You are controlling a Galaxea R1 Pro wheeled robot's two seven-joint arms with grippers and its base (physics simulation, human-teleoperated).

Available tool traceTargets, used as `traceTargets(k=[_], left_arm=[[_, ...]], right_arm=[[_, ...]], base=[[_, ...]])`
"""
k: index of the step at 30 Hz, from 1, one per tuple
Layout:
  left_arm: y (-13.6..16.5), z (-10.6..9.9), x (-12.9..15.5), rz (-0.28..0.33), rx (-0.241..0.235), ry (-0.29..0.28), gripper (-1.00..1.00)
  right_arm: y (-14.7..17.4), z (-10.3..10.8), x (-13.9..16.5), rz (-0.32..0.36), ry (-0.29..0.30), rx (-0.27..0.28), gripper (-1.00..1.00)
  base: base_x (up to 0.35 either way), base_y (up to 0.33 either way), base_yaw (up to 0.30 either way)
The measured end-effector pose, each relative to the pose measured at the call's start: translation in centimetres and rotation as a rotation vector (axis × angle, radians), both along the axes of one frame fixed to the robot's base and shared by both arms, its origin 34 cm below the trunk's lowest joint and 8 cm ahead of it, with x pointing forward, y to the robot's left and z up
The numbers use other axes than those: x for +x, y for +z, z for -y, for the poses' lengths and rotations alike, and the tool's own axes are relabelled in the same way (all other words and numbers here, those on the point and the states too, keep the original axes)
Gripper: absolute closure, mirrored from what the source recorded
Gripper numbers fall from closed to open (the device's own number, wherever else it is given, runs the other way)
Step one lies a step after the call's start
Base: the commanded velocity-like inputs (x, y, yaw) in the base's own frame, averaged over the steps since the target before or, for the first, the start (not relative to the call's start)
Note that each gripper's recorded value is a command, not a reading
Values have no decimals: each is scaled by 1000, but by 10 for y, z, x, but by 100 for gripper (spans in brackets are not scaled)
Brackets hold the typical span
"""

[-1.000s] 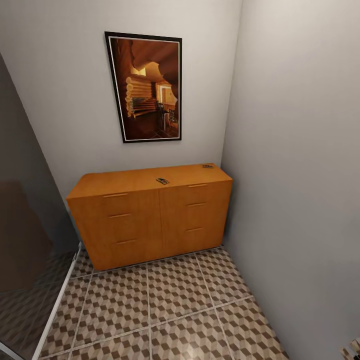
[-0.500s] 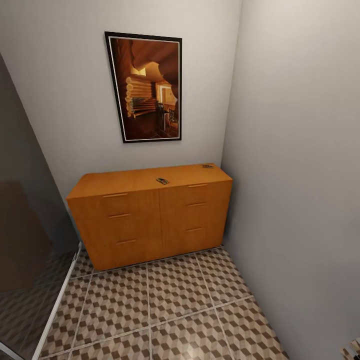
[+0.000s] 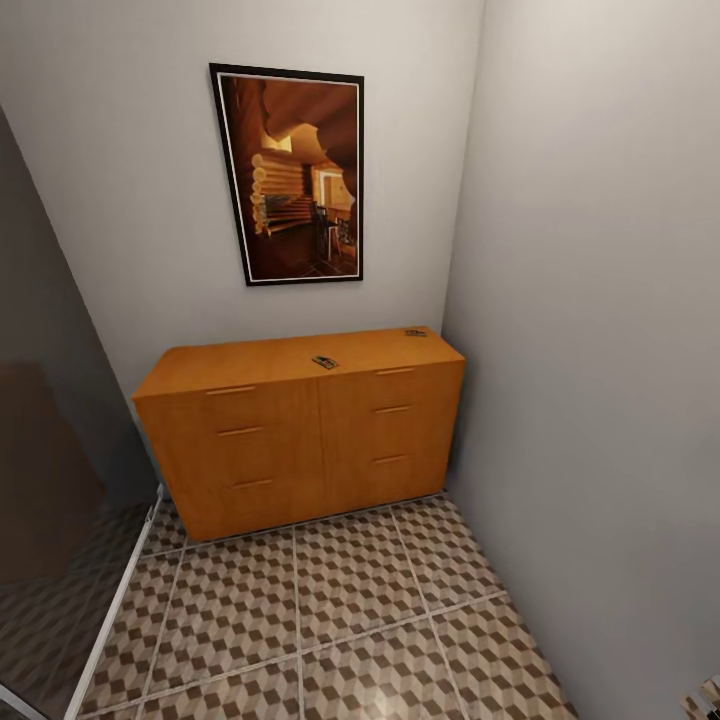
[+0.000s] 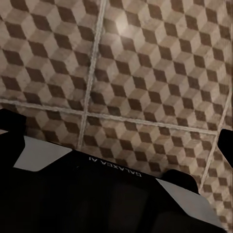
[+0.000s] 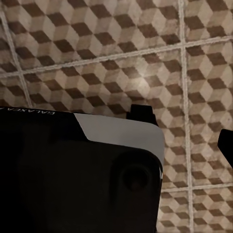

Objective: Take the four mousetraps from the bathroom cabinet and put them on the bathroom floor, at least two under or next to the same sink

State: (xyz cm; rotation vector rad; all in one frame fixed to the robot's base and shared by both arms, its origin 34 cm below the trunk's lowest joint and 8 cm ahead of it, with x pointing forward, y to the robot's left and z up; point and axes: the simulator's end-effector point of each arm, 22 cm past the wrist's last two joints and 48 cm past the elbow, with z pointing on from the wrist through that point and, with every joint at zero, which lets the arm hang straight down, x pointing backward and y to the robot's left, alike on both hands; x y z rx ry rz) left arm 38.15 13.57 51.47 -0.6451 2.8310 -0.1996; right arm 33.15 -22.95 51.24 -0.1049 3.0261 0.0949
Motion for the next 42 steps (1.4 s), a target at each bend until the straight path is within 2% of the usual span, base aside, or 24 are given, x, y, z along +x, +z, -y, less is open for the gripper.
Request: traceTargets(k=[9,10,11,17,29,42], left_arm=[[1,14,-5,-14,-50,-70,-100],[1,35,-25,-68,-105,-291,-100],[1,36,-26,-69,-107,-300,-100],[1,36,-23,-57,-104,-297,-100],[2,33,-17,-29,-89,-288,-100],[2,33,-16,-28,-88,-286,-100]], right_arm=[[-1,4,-10,-43,4,-14,-100],[-1,5,-9,-43,2,-17,-100],[-1,7,-9,-41,1,-21,-100],[-1,13,-5,-26,-7,-35,-100],[-1,15,-3,-21,-10,-40,-100],[-1,16,-3,-21,-10,-41,-100]], base=[[0,0,0],[0,0,0],[0,0,0],[33,0,0],[218,0,0],[25,0,0]])
